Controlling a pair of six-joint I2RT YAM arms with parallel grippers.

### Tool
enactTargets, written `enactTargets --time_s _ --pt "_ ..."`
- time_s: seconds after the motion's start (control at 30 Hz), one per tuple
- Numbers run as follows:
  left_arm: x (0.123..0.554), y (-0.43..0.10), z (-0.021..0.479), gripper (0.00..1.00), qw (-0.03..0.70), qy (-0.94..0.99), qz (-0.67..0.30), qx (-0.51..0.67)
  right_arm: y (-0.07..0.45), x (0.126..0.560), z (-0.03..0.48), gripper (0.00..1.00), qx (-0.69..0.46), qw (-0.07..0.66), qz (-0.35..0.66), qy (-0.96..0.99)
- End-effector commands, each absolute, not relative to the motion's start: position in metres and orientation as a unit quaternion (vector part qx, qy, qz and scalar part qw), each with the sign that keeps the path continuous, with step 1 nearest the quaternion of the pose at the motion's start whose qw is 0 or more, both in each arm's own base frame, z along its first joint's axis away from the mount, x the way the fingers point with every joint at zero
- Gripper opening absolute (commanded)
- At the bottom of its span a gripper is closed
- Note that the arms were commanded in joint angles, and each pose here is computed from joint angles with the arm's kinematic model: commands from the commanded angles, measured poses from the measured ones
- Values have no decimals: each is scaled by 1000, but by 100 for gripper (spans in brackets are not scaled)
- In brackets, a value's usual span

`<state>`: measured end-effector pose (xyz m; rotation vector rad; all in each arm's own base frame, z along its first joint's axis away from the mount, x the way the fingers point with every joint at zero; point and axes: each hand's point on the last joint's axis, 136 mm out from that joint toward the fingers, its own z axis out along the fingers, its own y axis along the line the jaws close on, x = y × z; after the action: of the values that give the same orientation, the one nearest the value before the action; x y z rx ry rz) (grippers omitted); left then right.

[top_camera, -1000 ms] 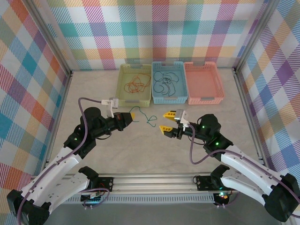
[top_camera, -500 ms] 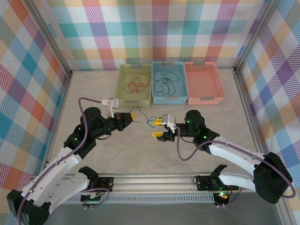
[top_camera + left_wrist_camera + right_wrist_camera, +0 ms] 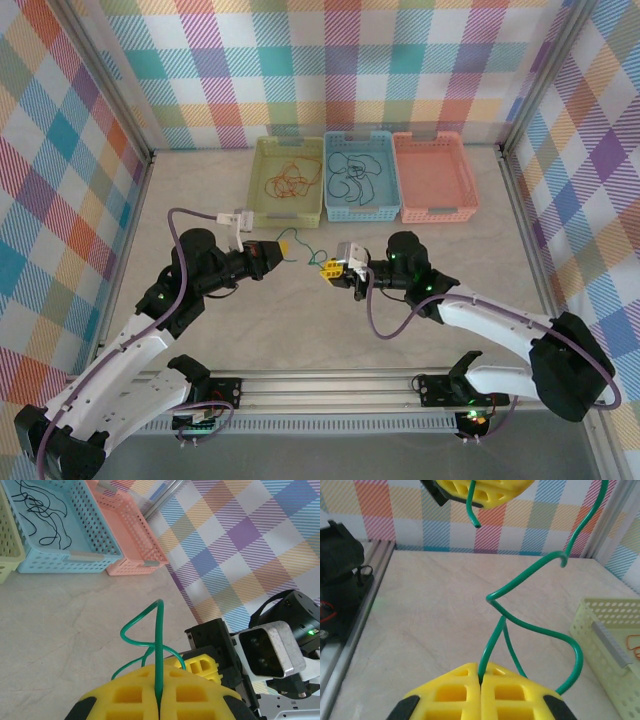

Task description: Untangle the cables

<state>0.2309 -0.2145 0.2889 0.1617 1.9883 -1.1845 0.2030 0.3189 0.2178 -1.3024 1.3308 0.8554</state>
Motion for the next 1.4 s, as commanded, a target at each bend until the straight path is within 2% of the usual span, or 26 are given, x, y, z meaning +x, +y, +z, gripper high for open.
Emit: enactTargets --time_s 0.0,0.17,0.3,0.43,0.63,0.97,1.37 --pt "227 -207 311 0 429 778 -453 73 309 208 223 0 -534 555 318 553" --pt "223 -177 342 0 482 774 -408 56 281 213 197 0 -520 564 248 592" --pt "210 -162 378 0 517 753 -402 55 252 234 170 0 -483 563 164 650" --pt "190 -146 405 0 545 738 -395 59 214 272 166 0 -396 576 89 710" --pt "156 -120 422 0 568 732 -370 71 147 312 165 0 -219 586 99 774" --pt "127 -122 406 0 539 745 -371 128 92 324 178 0 -88 605 100 785" --pt "141 -154 345 0 453 780 -410 138 87 324 234 0 -38 618 180 764"
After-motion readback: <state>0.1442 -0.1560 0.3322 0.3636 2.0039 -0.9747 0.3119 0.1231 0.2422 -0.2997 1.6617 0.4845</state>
